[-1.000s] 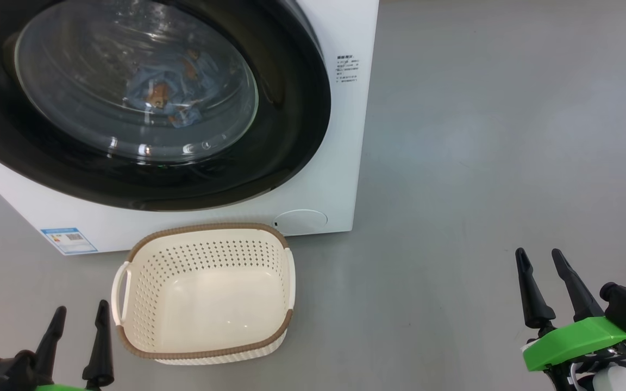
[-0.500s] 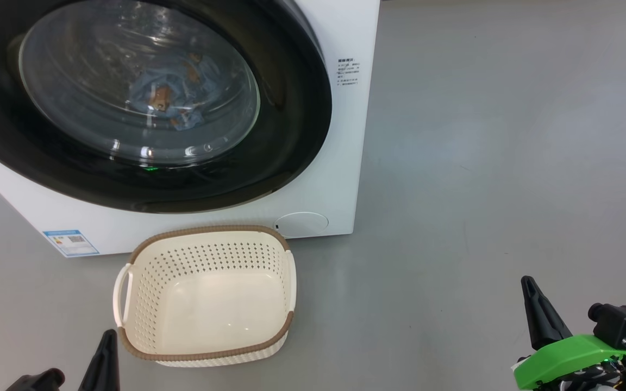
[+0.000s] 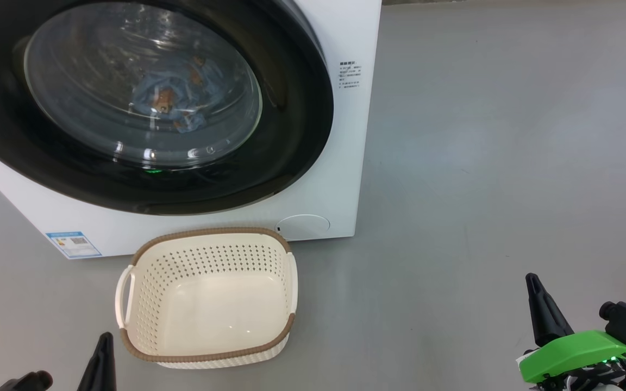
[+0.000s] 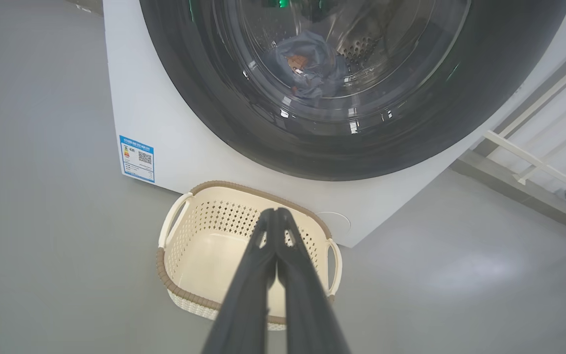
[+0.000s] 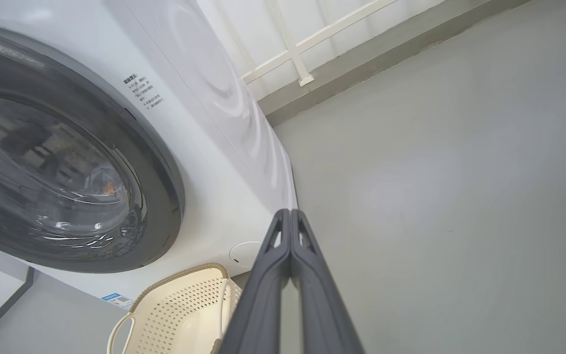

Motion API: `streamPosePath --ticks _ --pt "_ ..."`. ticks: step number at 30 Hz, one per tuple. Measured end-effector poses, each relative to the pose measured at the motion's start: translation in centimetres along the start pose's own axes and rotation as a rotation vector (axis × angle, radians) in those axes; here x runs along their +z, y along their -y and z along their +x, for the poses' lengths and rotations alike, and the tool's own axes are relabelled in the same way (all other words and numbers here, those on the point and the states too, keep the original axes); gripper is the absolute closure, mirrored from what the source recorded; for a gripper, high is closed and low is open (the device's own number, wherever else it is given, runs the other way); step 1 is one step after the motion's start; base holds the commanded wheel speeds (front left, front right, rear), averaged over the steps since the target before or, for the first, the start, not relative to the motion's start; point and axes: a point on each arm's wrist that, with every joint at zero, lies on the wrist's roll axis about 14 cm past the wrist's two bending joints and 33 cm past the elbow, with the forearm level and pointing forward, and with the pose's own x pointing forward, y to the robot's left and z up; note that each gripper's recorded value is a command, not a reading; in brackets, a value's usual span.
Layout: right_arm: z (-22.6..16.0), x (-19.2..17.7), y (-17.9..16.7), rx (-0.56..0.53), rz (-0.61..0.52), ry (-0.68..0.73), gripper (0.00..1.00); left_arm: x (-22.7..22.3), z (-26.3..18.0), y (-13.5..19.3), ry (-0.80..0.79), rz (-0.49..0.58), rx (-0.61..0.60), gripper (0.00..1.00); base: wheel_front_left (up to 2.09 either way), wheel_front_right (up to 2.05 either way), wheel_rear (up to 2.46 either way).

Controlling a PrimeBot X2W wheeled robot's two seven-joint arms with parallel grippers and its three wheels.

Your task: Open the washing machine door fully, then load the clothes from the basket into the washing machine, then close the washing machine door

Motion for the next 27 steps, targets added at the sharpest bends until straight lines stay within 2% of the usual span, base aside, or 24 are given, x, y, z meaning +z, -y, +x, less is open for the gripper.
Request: streamPosePath --ticks 27 --pt "0.2 1.1 -0.5 -0.015 0.289 0.015 1.00 0.7 0.2 -0.1 0.007 -0.287 0.036 1.00 0.00 0.00 0.00"
